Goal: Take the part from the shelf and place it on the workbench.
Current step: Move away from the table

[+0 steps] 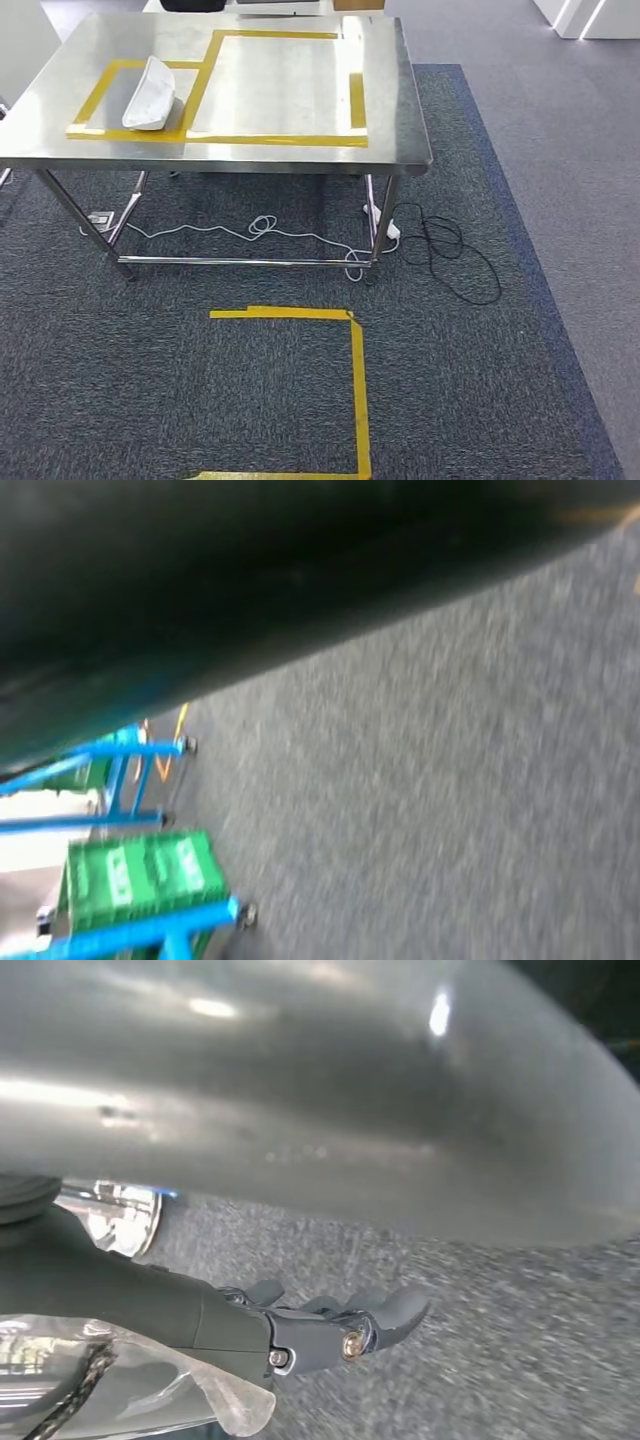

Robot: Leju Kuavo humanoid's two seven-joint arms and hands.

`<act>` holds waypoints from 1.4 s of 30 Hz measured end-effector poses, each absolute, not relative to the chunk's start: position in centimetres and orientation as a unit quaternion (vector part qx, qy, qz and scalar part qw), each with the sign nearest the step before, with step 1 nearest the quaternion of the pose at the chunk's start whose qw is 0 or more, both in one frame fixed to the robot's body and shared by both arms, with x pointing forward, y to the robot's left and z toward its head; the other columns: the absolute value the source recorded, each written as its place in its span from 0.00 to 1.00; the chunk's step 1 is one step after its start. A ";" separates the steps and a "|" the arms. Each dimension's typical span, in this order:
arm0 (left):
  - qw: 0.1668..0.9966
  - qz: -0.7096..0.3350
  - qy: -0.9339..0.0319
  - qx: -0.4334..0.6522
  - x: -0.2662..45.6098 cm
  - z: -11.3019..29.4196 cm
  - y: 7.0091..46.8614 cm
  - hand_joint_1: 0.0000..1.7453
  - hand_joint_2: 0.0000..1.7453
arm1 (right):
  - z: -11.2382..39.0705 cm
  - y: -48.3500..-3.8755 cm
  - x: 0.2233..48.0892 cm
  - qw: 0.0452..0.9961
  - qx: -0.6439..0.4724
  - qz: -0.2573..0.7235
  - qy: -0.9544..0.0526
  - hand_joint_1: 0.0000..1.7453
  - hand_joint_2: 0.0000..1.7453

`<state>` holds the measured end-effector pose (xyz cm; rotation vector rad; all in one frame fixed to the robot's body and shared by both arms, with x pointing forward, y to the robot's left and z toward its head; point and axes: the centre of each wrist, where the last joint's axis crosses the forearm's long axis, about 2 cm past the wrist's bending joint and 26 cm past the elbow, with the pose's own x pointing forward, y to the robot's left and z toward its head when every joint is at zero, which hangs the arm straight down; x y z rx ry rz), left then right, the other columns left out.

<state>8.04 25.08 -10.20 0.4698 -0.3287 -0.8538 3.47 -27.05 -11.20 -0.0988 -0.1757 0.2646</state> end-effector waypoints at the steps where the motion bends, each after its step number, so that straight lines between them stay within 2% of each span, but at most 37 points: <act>1: 0.874 -0.406 -0.154 0.219 7.7 -10.2 24.7 0.00 0.00 | -11.2 -27.1 3.6 0.986 -0.050 0.130 -0.088 0.00 0.00; 24: 0.917 -0.311 -0.145 0.202 6.2 -10.3 23.4 0.00 0.00 | -11.2 -26.9 3.6 0.988 -0.045 0.088 -0.119 0.00 0.00; 35: 0.922 -0.293 -0.142 0.210 6.2 -10.3 23.5 0.00 0.00 | -11.1 -26.7 4.1 0.988 -0.041 0.076 -0.128 0.00 0.00; 42: 0.926 -0.287 -0.127 0.207 5.7 -10.4 23.5 0.00 0.00 | -11.2 -26.5 3.7 0.992 -0.032 0.036 -0.118 0.00 0.00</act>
